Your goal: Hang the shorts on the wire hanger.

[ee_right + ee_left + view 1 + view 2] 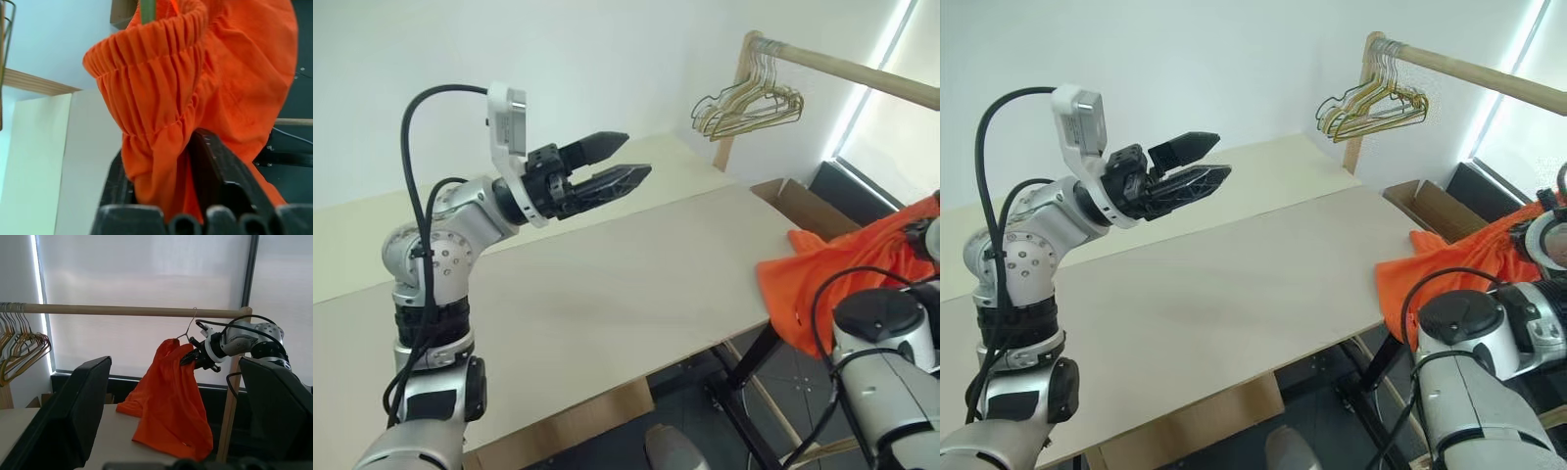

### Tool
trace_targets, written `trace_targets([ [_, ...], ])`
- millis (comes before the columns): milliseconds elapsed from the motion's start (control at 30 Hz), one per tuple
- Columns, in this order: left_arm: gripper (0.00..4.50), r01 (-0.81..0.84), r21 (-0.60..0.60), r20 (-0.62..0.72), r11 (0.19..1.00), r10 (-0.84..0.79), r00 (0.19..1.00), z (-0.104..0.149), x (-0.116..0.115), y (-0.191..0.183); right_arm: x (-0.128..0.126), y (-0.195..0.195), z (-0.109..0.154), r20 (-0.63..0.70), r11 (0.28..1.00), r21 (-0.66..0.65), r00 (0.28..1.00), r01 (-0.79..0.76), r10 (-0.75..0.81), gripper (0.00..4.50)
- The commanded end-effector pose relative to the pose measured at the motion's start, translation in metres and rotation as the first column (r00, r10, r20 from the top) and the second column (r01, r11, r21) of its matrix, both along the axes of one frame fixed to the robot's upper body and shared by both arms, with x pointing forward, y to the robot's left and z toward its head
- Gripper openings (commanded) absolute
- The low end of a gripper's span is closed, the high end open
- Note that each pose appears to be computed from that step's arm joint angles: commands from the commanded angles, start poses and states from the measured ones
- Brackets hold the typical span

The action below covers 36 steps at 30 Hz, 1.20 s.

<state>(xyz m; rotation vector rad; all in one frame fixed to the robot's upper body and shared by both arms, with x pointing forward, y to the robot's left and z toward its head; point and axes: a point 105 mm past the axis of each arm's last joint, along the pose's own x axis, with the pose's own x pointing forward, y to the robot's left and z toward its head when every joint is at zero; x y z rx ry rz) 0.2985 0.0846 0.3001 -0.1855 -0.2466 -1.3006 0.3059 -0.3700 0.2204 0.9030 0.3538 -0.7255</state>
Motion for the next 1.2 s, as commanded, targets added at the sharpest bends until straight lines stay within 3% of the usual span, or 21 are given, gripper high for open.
trace_targets([
  [33,4.5,0.003,-0.003,0.039,1.0,-0.003,0.999,0.007,-0.004,0.003,-0.006,0.0,0.016,0.001,0.994,-0.101,0.999,0.04,-0.04,2.76],
  [133,4.5,0.002,0.0,0.042,1.0,-0.002,0.999,0.008,-0.005,0.003,-0.014,-0.003,0.031,-0.021,0.963,-0.257,0.996,0.078,-0.086,3.77],
  [200,4.5,0.001,0.001,0.045,1.0,-0.001,0.999,0.008,-0.005,0.003,-0.02,-0.005,0.046,-0.028,0.906,-0.403,0.988,0.128,-0.152,4.43],
  [300,4.5,-0.001,0.004,0.048,1.0,0.0,0.999,0.008,-0.004,0.003,-0.026,-0.006,0.066,-0.004,0.779,-0.596,0.97,0.194,-0.244,4.43],
  [367,4.5,-0.001,0.005,0.049,1.0,0.001,0.999,0.008,-0.005,0.004,-0.027,-0.002,0.08,0.027,0.659,-0.719,0.957,0.22,-0.289,4.43],
  [400,4.5,-0.002,0.007,0.05,1.0,0.001,0.999,0.008,-0.005,0.004,-0.03,0.001,0.089,0.061,0.565,-0.787,0.942,0.25,-0.33,4.43],
  [467,4.5,-0.004,0.009,0.053,1.0,0.004,0.999,0.009,-0.006,0.005,-0.036,0.019,0.11,0.168,0.292,-0.91,0.905,0.295,-0.391,4.43],
  [500,4.5,-0.006,0.01,0.054,1.0,0.005,0.999,0.009,-0.006,0.005,-0.035,0.03,0.117,0.215,0.194,-0.933,0.901,0.304,-0.378,4.43],
  [633,4.5,-0.018,0.013,0.057,1.0,0.018,0.998,0.009,-0.006,0.007,-0.017,0.072,0.122,0.286,0.014,-0.955,0.93,0.297,-0.23,4.43],
  [667,4.5,-0.03,0.019,0.06,0.999,0.029,0.998,0.008,-0.007,0.008,-0.01,0.089,0.126,0.304,-0.022,-0.952,0.945,0.304,-0.12,4.43],
  [700,4.5,-0.039,0.024,0.062,0.999,0.037,0.997,0.008,-0.007,0.009,-0.005,0.102,0.127,0.311,-0.043,-0.95,0.949,0.309,-0.041,4.43],
  [767,4.5,-0.063,0.041,0.065,0.997,0.06,0.996,0.005,-0.006,0.013,0.017,0.135,0.119,0.217,0.0,-0.975,0.946,0.224,0.241,4.43],
  [800,4.5,-0.104,0.069,0.08,0.992,0.098,0.992,-0.001,-0.005,0.016,0.03,0.158,0.105,0.126,0.06,-0.992,0.883,0.111,0.452,4.43],
  [833,4.5,-0.153,0.099,0.1,0.983,0.143,0.985,-0.009,-0.004,0.02,0.033,0.182,0.095,0.069,0.063,-0.997,0.772,0.038,0.631,4.43],
  [900,4.5,-0.215,0.179,0.102,0.96,0.199,0.975,-0.027,-0.003,0.031,0.027,0.212,0.076,-0.057,-0.009,-0.996,0.553,-0.089,0.831,4.43],
  [1067,4.5,-0.282,0.395,0.131,0.874,0.25,0.959,-0.068,-0.011,0.058,0.016,0.23,0.033,-0.255,-0.195,-0.925,0.153,-0.326,0.955,4.43],
  [1200,4.5,-0.331,0.482,0.153,0.811,0.295,0.943,-0.087,-0.019,0.073,0.013,0.231,0.014,-0.335,-0.318,-0.869,-0.022,-0.378,0.942,4.43],
])
